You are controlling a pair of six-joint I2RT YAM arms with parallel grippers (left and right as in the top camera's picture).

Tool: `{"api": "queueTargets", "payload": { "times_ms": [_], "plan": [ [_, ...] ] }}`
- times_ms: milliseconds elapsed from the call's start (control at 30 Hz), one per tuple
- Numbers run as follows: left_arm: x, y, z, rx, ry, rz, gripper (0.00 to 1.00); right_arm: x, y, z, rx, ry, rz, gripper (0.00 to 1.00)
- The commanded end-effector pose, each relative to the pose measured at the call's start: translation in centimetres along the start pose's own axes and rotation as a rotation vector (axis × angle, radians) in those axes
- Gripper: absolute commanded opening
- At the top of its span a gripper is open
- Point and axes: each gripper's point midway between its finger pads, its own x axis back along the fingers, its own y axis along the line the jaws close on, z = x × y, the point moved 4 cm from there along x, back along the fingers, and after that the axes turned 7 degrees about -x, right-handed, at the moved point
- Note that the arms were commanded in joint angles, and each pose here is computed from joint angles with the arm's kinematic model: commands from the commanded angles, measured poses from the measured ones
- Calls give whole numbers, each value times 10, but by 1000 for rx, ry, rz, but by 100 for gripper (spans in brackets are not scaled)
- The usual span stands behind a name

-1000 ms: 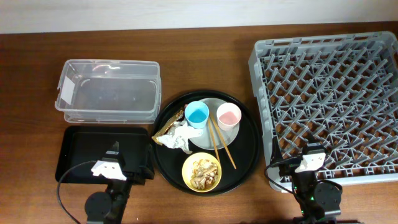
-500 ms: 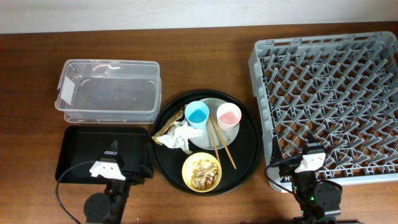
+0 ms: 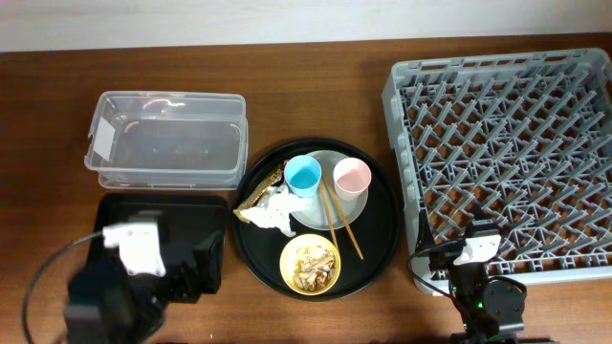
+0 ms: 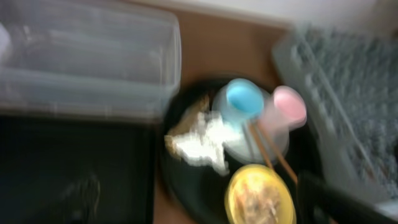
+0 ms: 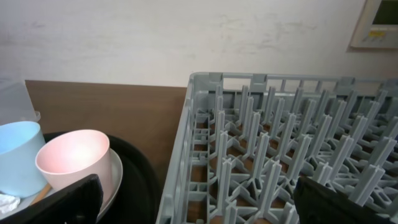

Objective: Sort waste into correct bins and load items into the dishwasher rack
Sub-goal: 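Reach the left gripper to the crumpled tissue on the round tray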

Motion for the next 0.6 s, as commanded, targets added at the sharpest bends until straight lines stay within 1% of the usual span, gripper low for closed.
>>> {"api": "queueTargets", "payload": {
  "times_ms": [0,67,100,133,167,233,267,400,467,500,533,567],
  "plan": [
    [-7,-21,-37,31,197,119,99,0,0,2,3,1,-1,99],
    [-17,-20,-44,52,274,114,97,0,0,2,3,1,-1,99],
    [-27,-20,-44,65,315,126,69,0,0,2,3,1,-1,99],
    [-35,-20,-43,82,347,138,22,0,0,2,3,1,0,99],
    [-43,-20,-39,122,396,142,0,0,0,2,3,1,0,99],
    [-61,-14,-27,217,501,101,0,0,0,2,3,1,0,99],
    [-73,-10,-18,235,548,50,0,0,0,2,3,1,0,99],
    [-102,-7,9,215,591,-89,0,0,0,2,3,1,0,99],
    [-116,-17,21,196,595,-86,1,0,0,2,3,1,0,99],
    [-124,-24,28,185,595,-70,9,0,0,2,3,1,-1,99],
    [-130,-30,34,175,594,-56,41,0,0,2,3,1,0,99],
    [-138,-36,40,157,588,-35,71,0,0,2,3,1,0,99]
  ]
}}
